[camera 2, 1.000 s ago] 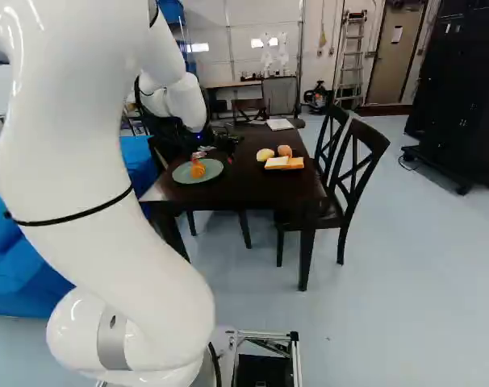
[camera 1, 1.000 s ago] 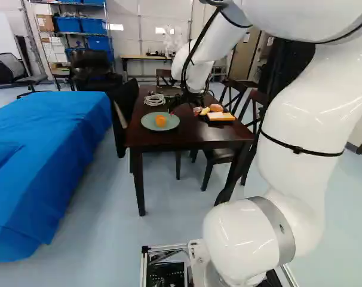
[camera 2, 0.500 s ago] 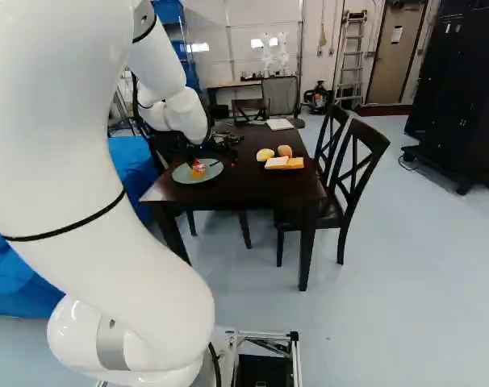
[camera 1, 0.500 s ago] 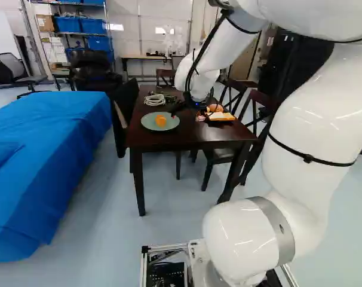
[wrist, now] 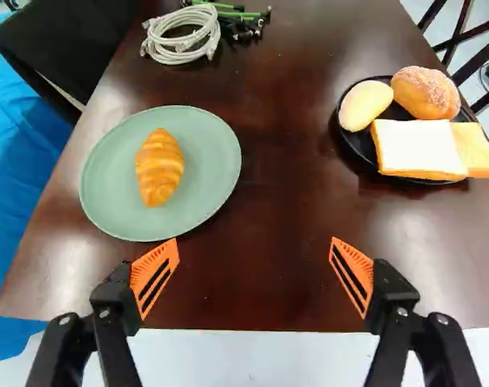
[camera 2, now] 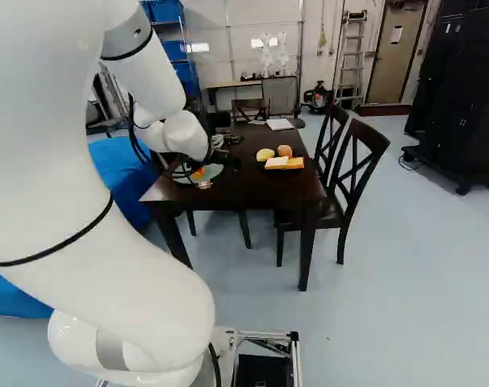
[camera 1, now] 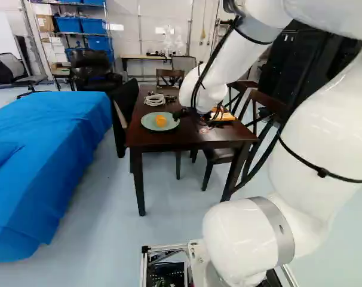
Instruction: Move the croissant to the empty plate
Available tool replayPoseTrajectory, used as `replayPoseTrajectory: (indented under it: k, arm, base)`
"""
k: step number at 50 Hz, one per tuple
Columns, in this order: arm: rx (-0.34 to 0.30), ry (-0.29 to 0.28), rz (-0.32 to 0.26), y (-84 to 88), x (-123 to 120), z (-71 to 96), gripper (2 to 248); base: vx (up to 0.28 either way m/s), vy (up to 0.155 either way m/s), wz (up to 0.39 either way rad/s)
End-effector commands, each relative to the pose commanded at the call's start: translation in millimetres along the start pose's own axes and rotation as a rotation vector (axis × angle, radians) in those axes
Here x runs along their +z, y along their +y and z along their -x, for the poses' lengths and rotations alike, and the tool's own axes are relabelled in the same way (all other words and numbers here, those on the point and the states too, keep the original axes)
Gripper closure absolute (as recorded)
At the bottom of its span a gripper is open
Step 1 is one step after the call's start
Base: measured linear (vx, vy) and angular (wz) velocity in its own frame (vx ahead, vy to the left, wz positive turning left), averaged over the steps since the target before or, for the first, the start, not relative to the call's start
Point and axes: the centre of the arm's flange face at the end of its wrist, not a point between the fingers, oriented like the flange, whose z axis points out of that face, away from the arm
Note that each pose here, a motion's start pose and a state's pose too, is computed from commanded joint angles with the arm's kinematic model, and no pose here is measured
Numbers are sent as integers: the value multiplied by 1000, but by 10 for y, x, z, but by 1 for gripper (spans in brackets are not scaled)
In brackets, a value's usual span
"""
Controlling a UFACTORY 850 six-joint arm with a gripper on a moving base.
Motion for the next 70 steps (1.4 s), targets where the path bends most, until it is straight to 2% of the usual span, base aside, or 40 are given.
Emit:
replayPoseTrajectory:
  k: [23, 36, 53, 70]
  arm:
    - [6, 152, 15, 86, -203, 591, 3]
    - [9, 221, 22, 116, -310, 868, 3]
    - [11, 297, 30, 143, -438, 1176, 3]
    - [12, 352, 35, 158, -538, 1406, 3]
  base:
    - [0, 0, 0]
    - [0, 0, 0]
    - [0, 0, 0]
    - [0, 0, 0]
